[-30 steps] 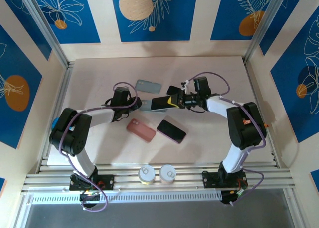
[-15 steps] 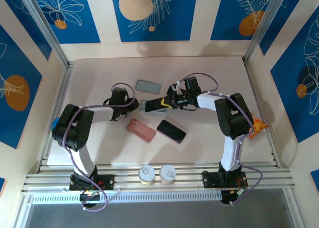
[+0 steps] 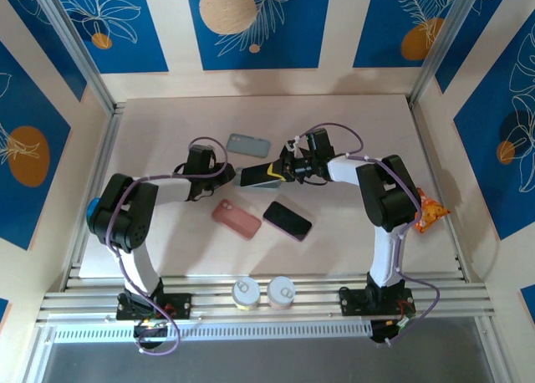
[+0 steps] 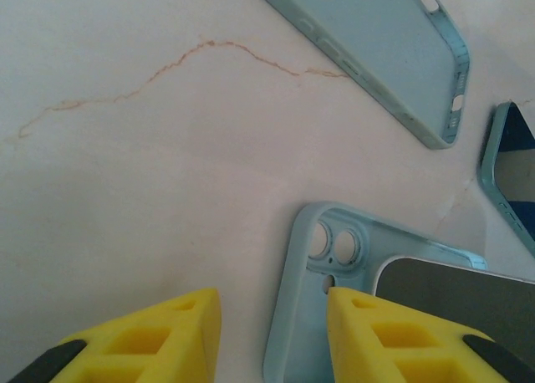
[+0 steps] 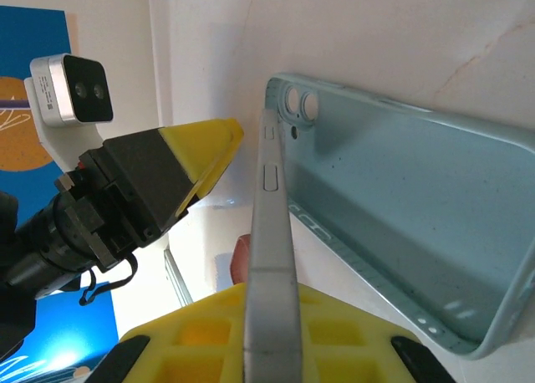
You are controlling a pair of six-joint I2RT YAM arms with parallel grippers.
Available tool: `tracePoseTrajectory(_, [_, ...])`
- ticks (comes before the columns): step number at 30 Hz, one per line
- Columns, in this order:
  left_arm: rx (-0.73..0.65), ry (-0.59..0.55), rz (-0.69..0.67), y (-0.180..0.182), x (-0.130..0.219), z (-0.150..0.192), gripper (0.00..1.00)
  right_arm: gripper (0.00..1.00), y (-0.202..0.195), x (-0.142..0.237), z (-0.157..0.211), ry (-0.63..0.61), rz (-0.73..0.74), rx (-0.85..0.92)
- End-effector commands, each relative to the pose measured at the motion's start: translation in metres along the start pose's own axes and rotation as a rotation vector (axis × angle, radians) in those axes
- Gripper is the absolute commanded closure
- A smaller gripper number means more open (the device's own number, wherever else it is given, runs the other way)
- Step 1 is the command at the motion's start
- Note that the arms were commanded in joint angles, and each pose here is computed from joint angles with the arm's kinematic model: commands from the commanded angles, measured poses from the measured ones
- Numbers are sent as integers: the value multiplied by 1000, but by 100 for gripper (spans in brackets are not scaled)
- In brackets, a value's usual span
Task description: Put the phone into the phone case
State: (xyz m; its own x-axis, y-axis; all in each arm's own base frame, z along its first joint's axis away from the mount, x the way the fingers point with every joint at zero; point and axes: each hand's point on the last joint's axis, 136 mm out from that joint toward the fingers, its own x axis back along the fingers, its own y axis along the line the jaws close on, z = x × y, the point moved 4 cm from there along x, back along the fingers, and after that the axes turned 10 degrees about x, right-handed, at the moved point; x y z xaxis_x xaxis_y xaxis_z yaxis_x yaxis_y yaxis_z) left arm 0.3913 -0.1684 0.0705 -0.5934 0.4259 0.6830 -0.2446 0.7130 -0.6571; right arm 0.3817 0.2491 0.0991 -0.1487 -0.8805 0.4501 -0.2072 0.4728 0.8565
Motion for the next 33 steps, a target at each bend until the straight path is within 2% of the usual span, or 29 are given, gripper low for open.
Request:
tracePoseTrajectory(1, [-23, 12, 20, -3, -6, -4, 62, 100, 10, 0, -11, -3, -60, 10])
tracePoseTrajectory(19, [-40, 40, 49, -12, -14, -6, 61, 100, -13, -3, -15, 2, -22, -65])
tracePoseTrajectory(33, [-26, 75, 60, -16, -35, 0, 59, 100, -21, -12, -9, 37, 28, -74])
